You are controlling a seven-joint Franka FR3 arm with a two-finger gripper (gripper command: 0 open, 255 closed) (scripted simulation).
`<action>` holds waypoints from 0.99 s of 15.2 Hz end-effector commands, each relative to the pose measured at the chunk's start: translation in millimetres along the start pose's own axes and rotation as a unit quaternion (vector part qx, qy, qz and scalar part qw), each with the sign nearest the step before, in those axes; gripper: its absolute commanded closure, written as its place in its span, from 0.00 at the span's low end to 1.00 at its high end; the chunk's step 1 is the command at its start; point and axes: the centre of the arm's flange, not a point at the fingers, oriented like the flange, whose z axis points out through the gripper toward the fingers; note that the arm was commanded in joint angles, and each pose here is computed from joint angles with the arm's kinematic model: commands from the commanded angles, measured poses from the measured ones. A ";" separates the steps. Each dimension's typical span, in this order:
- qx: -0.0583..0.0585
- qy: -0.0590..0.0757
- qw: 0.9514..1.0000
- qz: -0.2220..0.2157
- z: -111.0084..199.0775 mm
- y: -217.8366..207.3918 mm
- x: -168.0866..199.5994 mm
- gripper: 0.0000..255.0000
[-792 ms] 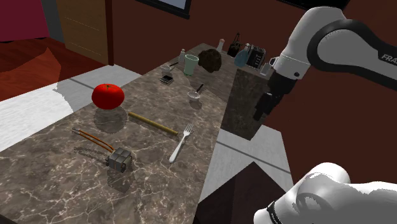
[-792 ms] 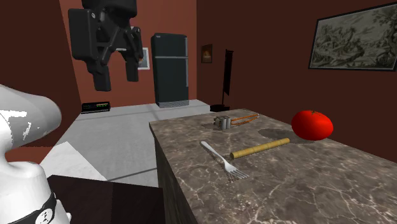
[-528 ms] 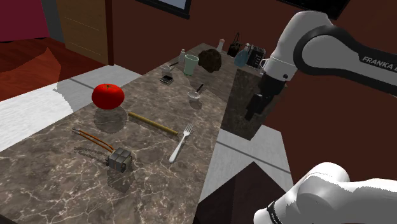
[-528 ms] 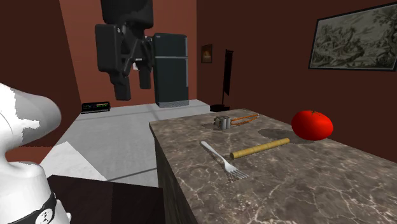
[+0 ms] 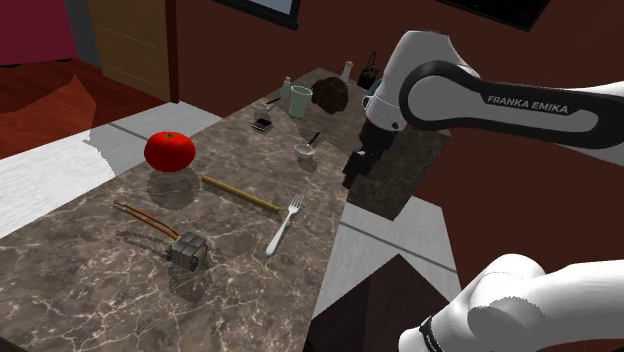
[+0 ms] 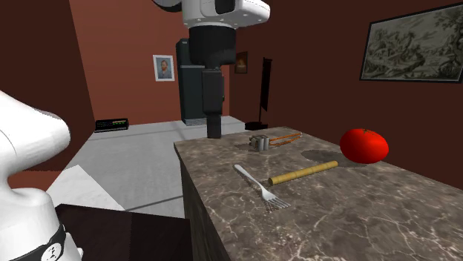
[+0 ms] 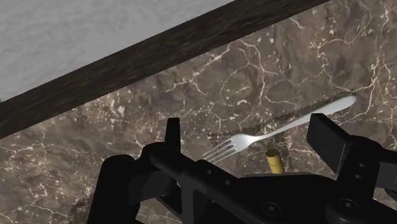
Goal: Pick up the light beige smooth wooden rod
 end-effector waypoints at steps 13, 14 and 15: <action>-0.027 0.036 0.993 -0.111 80.1 -77.1 139.8 0.00; -0.029 0.038 0.992 -0.119 85.6 -83.6 149.3 0.00; -0.031 0.041 0.991 -0.127 91.0 -90.3 158.7 0.00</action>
